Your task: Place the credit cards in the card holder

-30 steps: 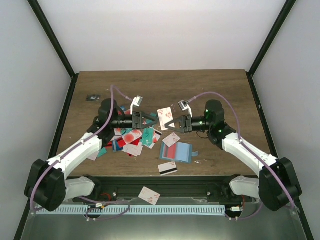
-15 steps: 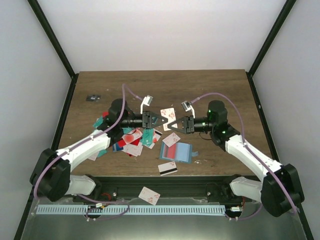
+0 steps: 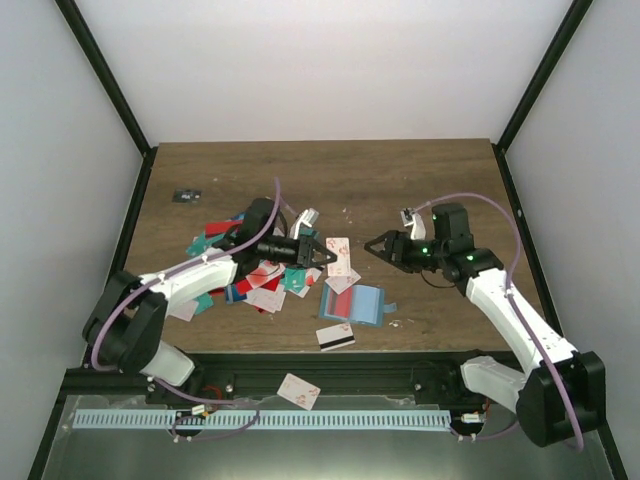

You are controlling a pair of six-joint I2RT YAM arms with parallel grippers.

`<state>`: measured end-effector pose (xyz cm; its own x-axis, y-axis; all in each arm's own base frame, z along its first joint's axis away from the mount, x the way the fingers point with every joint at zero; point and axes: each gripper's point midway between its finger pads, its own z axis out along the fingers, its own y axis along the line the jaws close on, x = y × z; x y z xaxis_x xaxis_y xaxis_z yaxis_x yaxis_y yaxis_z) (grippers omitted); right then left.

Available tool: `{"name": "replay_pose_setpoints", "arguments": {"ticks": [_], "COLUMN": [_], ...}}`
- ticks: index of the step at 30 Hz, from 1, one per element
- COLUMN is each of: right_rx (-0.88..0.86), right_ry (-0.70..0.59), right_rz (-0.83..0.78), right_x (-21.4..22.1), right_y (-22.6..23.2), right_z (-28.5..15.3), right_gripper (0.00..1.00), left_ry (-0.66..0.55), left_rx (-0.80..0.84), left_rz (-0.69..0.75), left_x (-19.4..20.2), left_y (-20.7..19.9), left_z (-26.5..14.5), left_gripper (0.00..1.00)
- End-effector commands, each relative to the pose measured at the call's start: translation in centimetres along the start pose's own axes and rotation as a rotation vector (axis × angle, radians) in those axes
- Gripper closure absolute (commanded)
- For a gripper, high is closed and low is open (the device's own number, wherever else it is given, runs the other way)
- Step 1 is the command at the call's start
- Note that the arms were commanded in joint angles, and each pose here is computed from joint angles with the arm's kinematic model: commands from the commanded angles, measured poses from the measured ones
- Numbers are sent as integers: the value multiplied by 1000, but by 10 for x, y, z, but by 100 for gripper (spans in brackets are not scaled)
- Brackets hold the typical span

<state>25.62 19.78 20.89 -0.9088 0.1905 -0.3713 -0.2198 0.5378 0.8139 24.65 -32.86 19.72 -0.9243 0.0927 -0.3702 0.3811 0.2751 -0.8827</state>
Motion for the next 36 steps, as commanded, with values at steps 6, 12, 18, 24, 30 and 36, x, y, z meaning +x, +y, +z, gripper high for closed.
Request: {"name": "replay_pose_setpoints", "arguments": {"ticks": [6, 12, 18, 24, 30, 36], "right_rx": [266, 245, 261, 300, 325, 338], "right_ry": [62, 148, 191, 232, 262, 284], "right_rz": [131, 206, 231, 262, 291, 311], "right_x": [30, 56, 67, 82, 96, 105], "right_y": [-77, -97, -112, -130, -145, -154], "right_z": [4, 18, 25, 29, 32, 35], "right_gripper": [47, 59, 64, 68, 71, 74], "left_ry": [221, 306, 346, 372, 398, 435], "left_rx": [-90, -107, -121, -124, -124, -150], "left_rz": [8, -15, -31, -51, -72, -105], "left_x": [42, 56, 62, 68, 75, 81], "left_y": [55, 82, 99, 109, 114, 122], "left_z": [33, 49, 57, 62, 65, 67], "left_gripper": [96, 96, 96, 96, 96, 96]}}
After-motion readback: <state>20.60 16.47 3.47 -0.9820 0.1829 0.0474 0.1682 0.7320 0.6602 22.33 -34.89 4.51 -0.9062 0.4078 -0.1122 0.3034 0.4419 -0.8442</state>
